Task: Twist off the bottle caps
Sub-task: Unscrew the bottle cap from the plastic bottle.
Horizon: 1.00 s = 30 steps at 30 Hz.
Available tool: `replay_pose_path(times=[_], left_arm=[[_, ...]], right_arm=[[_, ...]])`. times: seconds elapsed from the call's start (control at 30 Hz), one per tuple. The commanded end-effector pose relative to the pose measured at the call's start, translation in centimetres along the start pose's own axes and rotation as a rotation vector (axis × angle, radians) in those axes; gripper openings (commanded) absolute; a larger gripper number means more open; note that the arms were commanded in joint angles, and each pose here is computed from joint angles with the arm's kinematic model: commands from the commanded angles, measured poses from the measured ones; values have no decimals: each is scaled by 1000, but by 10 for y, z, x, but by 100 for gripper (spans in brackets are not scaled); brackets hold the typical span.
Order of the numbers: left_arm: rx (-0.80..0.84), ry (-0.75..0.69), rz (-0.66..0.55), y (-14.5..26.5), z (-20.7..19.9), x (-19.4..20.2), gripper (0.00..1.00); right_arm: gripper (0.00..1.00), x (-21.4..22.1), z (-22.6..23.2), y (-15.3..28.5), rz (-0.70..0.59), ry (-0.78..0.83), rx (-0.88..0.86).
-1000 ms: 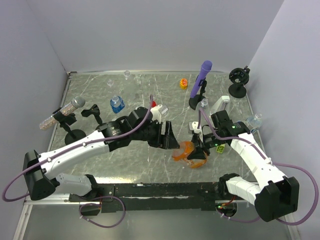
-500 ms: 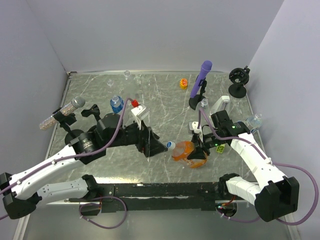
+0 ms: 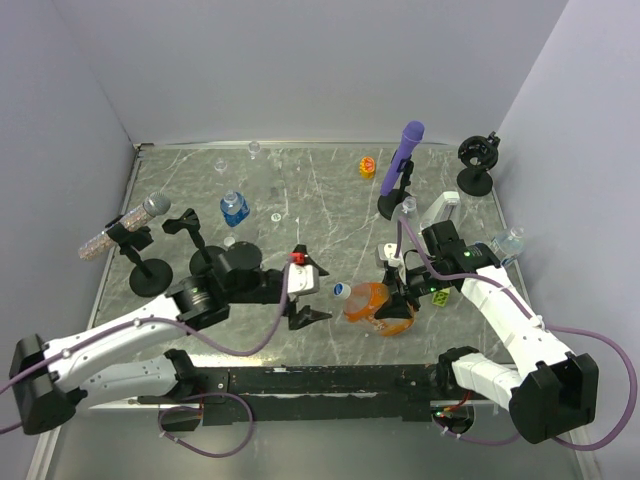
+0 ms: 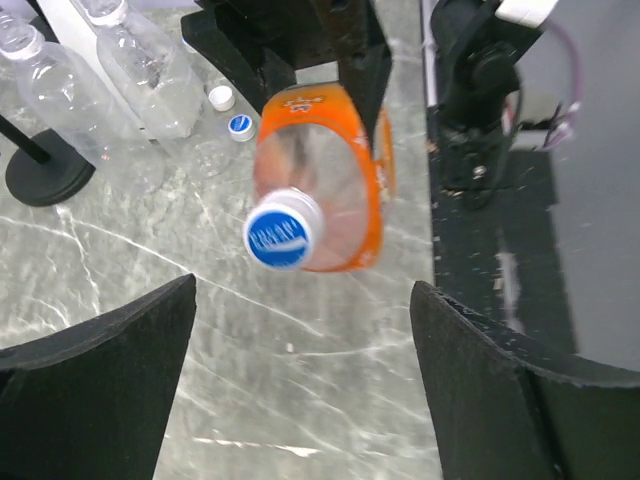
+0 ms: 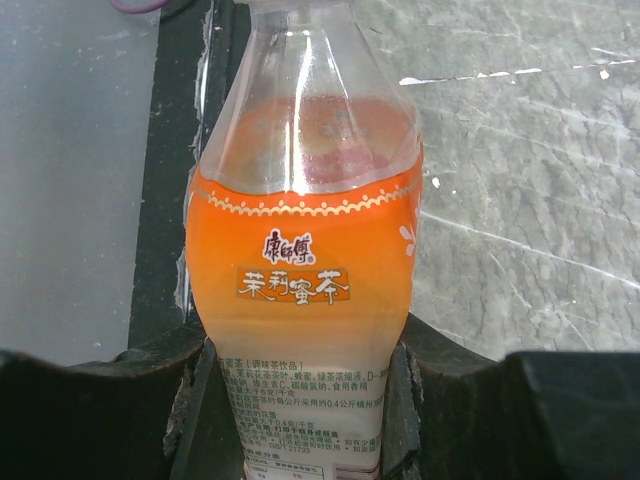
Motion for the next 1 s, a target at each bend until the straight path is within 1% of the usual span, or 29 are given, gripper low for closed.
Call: replay_pose_path(times=[0.0, 0.1, 0.33, 0.5, 0.57, 0.63, 0.73, 0.8, 0.83, 0.87, 0.9, 0.93, 0.97], left_arm=[[7, -181, -90, -17, 19, -28, 89], [46, -177, -98, -24, 19, -25, 85], [119, -158, -65, -34, 21, -22, 65], [132, -144, -64, -36, 23, -22, 59], [134, -143, -64, -37, 24, -22, 54], [145, -123, -37, -37, 23, -17, 47], [152, -111, -20, -37, 23, -15, 40], [150, -104, -14, -36, 23, -15, 31], [151, -97, -13, -36, 23, -15, 23], [148, -87, -12, -35, 23, -15, 10], [149, -74, -12, -35, 23, -15, 3], [152, -52, -15, -35, 22, -16, 1], [150, -16, -17, -34, 20, -18, 1]], right_arm=[[20, -8, -1, -1, -42, 72, -14], [20, -7, -1, -2, -42, 69, -14], [20, -8, -1, -2, -43, 71, -15], [20, -7, -1, -1, -43, 69, -14], [20, -8, -1, -2, -43, 72, -16], [20, -8, -1, -2, -44, 71, -16], [20, -8, -1, -2, -44, 71, -16], [20, -8, -1, -1, -44, 73, -16], [20, -8, -1, -2, -43, 72, -17], [20, -8, -1, -2, -43, 73, -16], [20, -8, -1, -2, -43, 72, -16], [20, -8, -1, -2, -43, 72, -16], [20, -8, -1, -2, -42, 72, -16]])
Point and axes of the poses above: each gripper's point midway between its finger pads, its own y axis back along the fingers, its own z axis along the line the jaws close on, x = y × z, the point moved 7 cm from there along y, back along the fingers, and after that the axes turned 2 degrees about -y, right-handed, at the moved point
